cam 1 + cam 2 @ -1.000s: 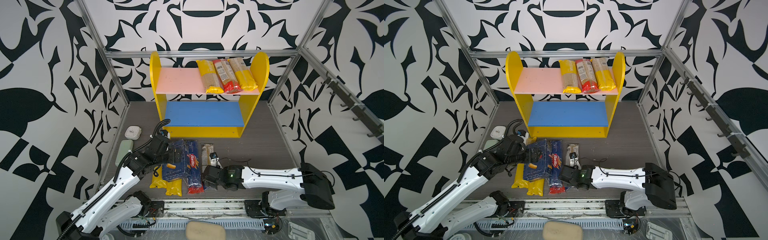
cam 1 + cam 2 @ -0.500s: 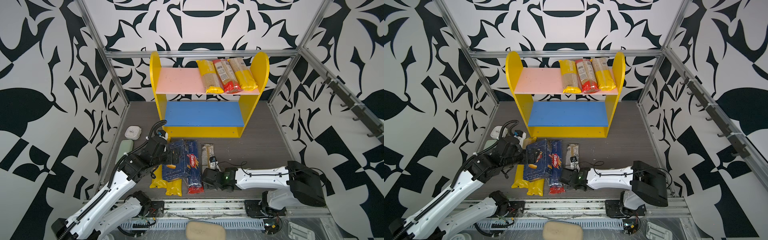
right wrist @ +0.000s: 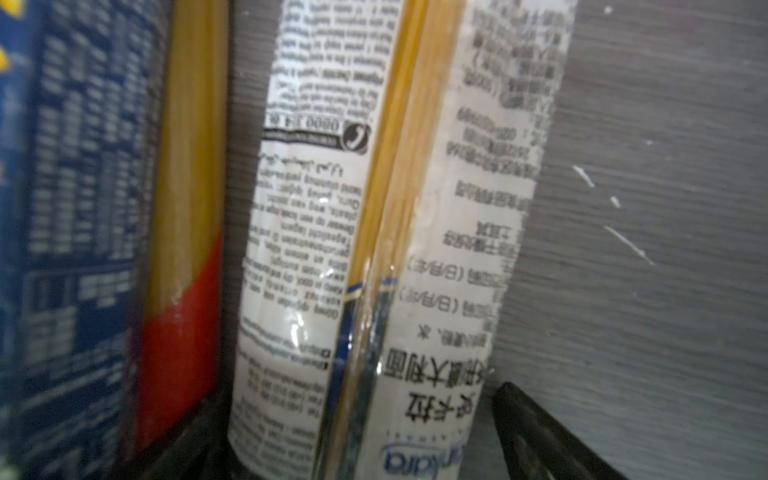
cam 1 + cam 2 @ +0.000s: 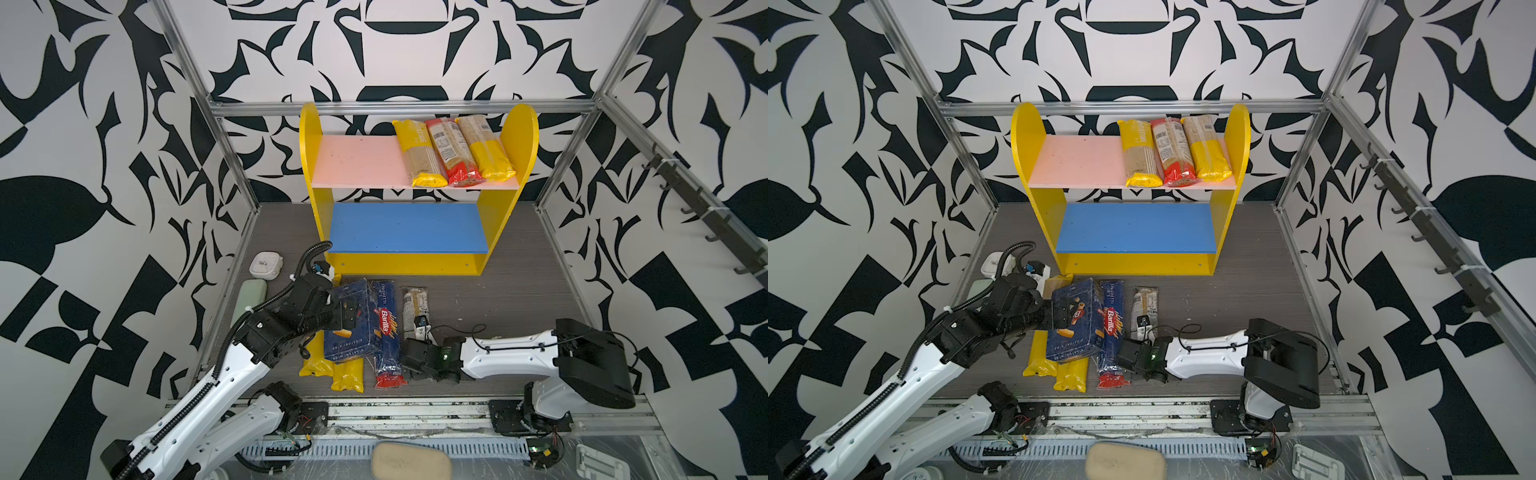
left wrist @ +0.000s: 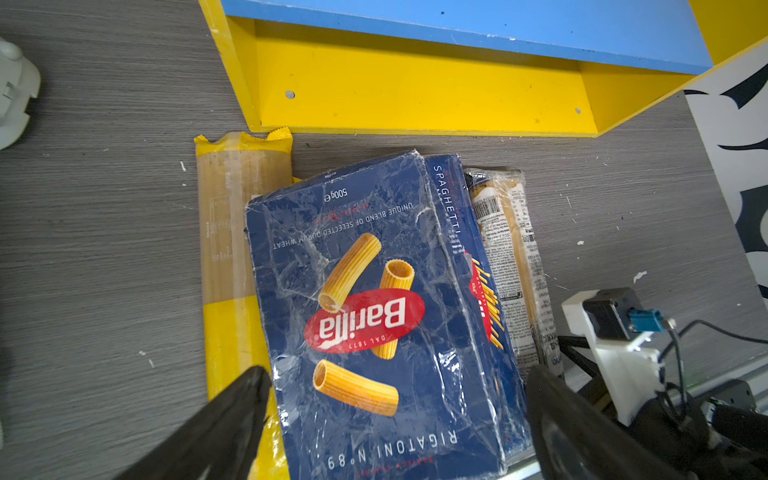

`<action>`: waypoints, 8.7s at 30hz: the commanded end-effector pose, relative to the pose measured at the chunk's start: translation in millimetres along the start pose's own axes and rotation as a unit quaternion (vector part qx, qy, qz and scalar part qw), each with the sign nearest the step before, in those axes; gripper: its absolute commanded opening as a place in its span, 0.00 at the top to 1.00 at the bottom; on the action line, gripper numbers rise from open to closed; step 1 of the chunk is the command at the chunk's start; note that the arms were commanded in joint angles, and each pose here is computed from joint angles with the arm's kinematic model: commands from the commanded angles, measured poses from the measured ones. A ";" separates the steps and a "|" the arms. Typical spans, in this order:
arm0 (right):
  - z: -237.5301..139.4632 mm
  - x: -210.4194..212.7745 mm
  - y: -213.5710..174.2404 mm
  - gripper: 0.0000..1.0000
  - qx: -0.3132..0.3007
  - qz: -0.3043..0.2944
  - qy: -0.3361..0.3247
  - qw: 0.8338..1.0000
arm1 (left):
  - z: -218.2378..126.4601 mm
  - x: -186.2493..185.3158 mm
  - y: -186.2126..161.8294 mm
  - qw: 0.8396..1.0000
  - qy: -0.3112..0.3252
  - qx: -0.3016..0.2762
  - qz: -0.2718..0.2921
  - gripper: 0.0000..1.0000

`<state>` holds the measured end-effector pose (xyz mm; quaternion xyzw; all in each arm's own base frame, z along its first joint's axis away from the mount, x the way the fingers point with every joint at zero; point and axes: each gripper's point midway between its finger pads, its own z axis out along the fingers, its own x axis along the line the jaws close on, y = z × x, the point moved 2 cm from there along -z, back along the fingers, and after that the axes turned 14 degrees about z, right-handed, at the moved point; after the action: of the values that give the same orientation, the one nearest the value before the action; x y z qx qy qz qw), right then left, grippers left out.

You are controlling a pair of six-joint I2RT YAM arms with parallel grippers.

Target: Place and organize the pasta boxes and bags onto the shelf

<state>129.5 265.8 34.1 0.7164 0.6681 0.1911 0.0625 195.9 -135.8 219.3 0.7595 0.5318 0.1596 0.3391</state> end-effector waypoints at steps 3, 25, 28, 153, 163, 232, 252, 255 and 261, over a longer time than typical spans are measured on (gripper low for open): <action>16.2 -14.3 -16.9 0.05 0.029 0.010 -0.030 0.999 | -7.4 2.9 4.2 1.000 0.007 -0.006 -0.005 0.01; 6.9 -25.4 -7.0 1.00 0.055 0.069 0.055 0.995 | -1.2 2.6 17.1 1.000 0.020 -0.007 -0.006 0.01; -3.1 -25.0 2.1 1.00 0.051 0.081 0.088 0.992 | -2.5 2.0 19.7 1.000 0.020 -0.009 -0.007 0.01; -408.2 163.2 398.4 1.00 -0.473 -0.092 0.309 0.820 | -65.0 11.2 92.4 0.993 0.085 -0.061 0.057 0.01; -394.9 159.0 408.0 0.46 -0.483 -0.075 0.273 0.829 | -65.9 12.2 89.8 0.993 0.086 -0.059 0.060 0.01; -78.4 69.1 56.5 0.00 -0.016 -0.016 0.193 0.981 | 2.2 23.7 -33.3 0.992 0.063 0.043 -0.105 0.06; -52.5 144.2 84.3 0.00 0.071 0.011 0.308 0.949 | 50.1 43.9 -81.1 0.975 0.077 0.074 -0.195 0.03; -48.6 147.1 84.5 0.00 0.084 0.015 0.317 0.945 | 58.1 42.9 -84.3 0.973 0.068 0.085 -0.204 0.05; -49.2 156.1 79.6 0.00 0.108 0.019 0.341 0.934 | 70.6 35.3 -85.4 0.971 0.048 0.098 -0.214 0.14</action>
<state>194.9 388.6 120.7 0.6374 0.6588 0.3385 -0.2126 190.7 -102.8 107.3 0.6556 0.7078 0.0871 0.2484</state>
